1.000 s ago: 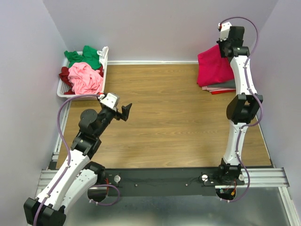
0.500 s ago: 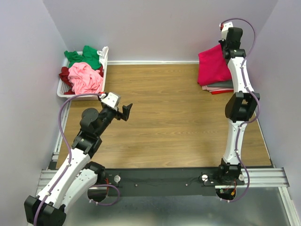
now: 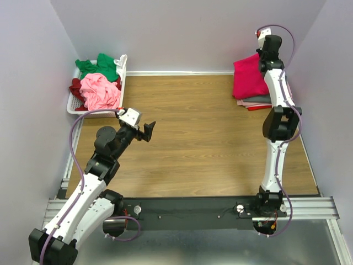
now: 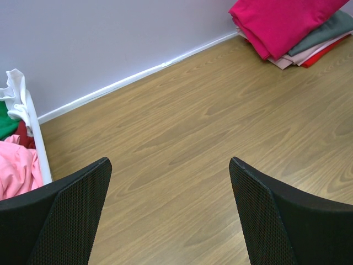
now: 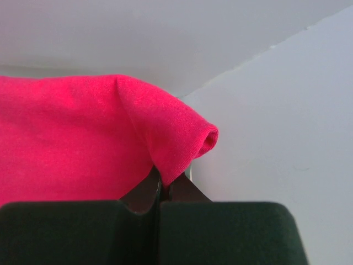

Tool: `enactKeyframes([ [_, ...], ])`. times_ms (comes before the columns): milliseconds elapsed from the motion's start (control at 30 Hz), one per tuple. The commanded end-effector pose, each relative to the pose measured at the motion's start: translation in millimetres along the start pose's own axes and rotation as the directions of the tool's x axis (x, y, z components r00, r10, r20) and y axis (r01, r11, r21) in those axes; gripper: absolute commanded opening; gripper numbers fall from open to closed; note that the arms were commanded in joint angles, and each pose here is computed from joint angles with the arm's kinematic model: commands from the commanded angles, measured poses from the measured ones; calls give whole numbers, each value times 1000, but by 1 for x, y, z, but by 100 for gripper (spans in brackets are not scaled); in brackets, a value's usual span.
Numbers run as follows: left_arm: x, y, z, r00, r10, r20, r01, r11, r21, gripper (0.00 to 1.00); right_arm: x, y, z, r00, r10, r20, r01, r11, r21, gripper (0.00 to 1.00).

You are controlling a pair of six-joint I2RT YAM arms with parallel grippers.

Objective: Fold and stack the t-shirts
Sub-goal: Neatly place the folded tshirt to the corner

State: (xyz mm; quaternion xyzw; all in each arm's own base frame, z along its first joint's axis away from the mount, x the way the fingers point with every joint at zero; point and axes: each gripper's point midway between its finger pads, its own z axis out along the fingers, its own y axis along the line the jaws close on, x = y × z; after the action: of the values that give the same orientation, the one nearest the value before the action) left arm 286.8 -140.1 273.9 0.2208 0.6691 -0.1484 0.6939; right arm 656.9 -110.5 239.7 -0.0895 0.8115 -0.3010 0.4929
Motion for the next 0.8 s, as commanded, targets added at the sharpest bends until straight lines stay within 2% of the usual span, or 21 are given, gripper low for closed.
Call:
enactKeyframes([
  [0,0,-5,1,1000,12,15,-12,999,30,95,12,-9,18,999,-35,-8,35,995,92,0],
  [233,0,-6,1,1000,12,15,-12,999,30,95,26,-9,29,996,-78,-37,83,986,142,1],
  [300,0,-6,2,1000,12,13,-12,999,31,95,36,-12,34,991,-117,-64,128,972,200,22],
  [333,0,-5,1,1000,13,15,-14,999,29,95,42,-15,37,988,-134,-80,149,962,227,47],
  [367,0,-5,1,1000,13,15,-14,999,29,95,46,-17,39,984,-150,-94,169,952,255,62],
  [467,0,-5,1,1000,13,13,-14,1000,26,95,56,-24,39,981,-153,-122,187,922,339,95],
  [533,0,-4,1,1000,13,14,-14,1000,24,95,51,-28,35,985,-132,-108,162,924,347,100],
  [667,-2,-4,0,1000,12,17,-13,1000,21,95,32,-33,16,995,-85,-50,97,946,311,100],
  [733,-3,-3,0,1000,11,21,-12,1000,16,95,17,-25,-3,998,-63,0,62,974,218,100],
  [767,-5,-3,-1,1000,12,25,-12,1000,17,95,15,-4,-8,999,-40,20,38,995,96,100],
])
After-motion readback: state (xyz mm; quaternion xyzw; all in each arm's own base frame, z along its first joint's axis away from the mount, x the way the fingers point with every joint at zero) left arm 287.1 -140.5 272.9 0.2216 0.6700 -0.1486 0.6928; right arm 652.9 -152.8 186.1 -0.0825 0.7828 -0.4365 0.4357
